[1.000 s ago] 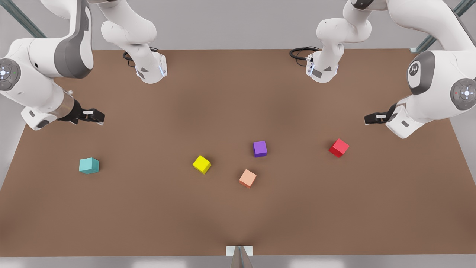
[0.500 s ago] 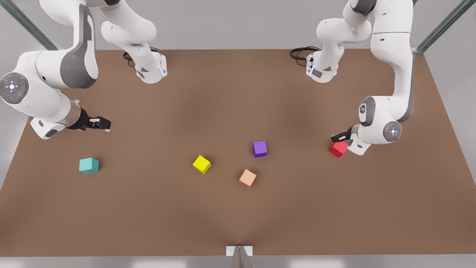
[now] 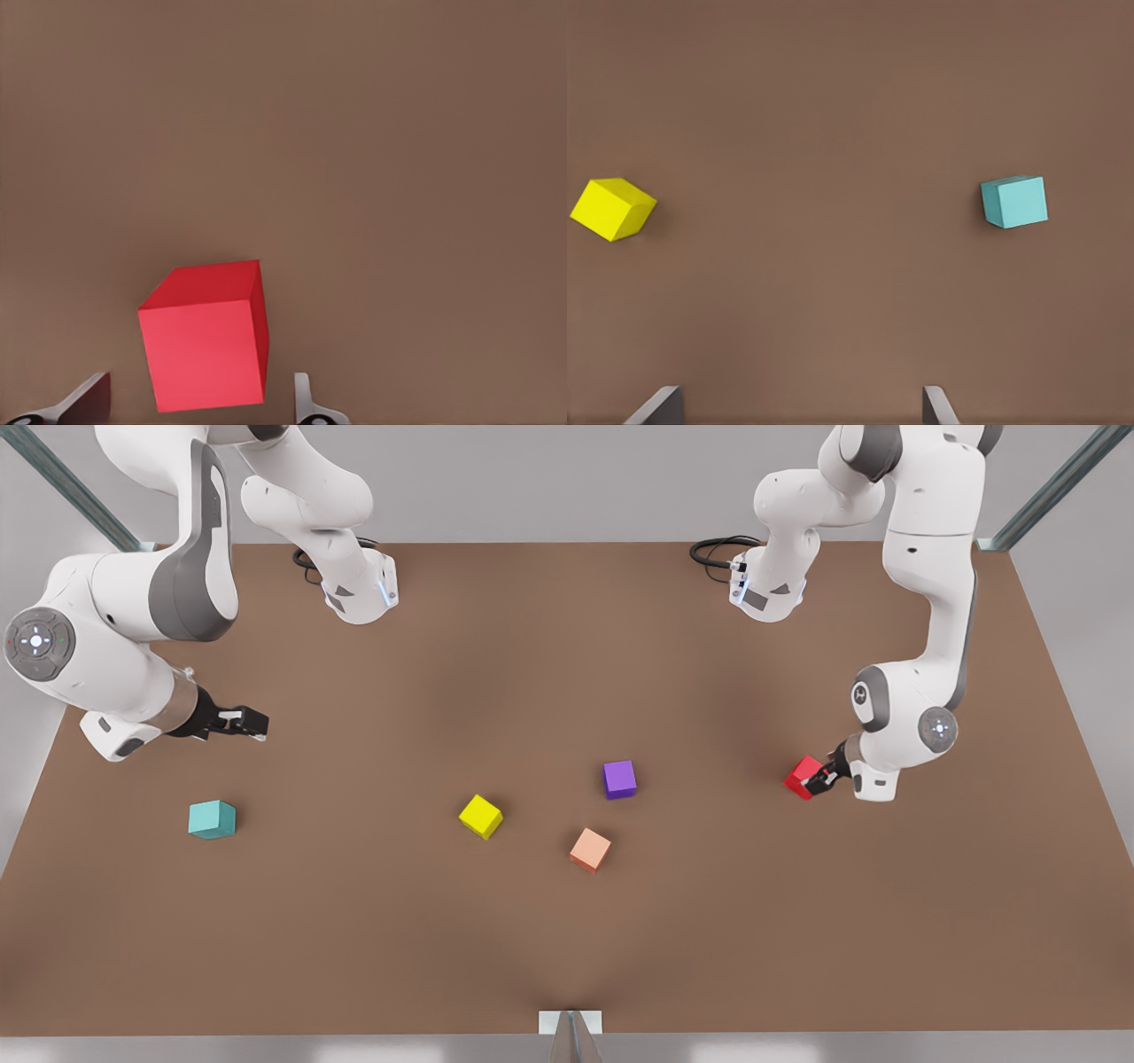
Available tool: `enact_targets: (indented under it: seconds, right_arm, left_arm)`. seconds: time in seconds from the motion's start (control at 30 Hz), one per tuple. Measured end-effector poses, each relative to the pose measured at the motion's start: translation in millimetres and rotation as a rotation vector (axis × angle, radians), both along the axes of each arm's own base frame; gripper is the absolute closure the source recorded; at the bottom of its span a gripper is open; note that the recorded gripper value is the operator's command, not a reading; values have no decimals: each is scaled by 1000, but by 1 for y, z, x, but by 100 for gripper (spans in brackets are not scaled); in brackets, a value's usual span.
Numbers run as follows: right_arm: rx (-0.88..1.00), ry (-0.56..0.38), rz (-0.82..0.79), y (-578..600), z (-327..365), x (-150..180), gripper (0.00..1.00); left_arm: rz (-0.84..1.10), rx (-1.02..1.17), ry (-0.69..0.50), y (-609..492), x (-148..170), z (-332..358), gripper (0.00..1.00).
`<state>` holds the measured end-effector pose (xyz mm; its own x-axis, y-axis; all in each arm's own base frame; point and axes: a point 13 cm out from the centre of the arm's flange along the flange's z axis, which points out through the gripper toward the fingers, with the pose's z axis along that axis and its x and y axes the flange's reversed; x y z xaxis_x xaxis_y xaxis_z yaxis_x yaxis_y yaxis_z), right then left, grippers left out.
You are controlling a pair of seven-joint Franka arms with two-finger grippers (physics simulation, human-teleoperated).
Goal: Pick up red wooden cube and pass to hand red wooden cube and place in blue wooden cube
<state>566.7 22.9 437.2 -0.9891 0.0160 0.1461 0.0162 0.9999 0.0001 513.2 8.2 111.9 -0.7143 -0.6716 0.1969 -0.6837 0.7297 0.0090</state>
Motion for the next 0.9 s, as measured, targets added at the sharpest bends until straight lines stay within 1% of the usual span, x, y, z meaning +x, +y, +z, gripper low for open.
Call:
enact_targets:
  seconds: [0.5,0.53,0.6,0.63,0.67,0.73,0.77,0.8,0.9]
  right_arm:
    - [4,4,4,2,-2,0,0]
    - [4,7,4,2,-3,0,0]
    - [4,10,4,2,-4,-1,0]
    - [4,10,5,2,-4,-1,0]
    - [5,10,5,2,-5,-1,0]
    - [5,11,6,3,-5,-1,0]
    - [5,11,7,3,-5,-1,0]
    - [5,11,7,3,-5,-1,0]
    - [5,12,7,3,-5,-2,0]
  left_arm:
    - [110,36,21,3,-8,-57,0]
    - [114,37,22,3,-8,-60,2]
    - [122,40,22,3,-8,-63,2]
    - [125,42,23,4,-8,-65,6]
    - [128,43,24,4,-9,-67,18]
    - [134,46,25,4,-9,-70,20]
    - [137,47,25,4,-9,-71,24]
    - [140,48,25,4,-9,-72,35]
    - [148,53,21,5,-7,-71,35]
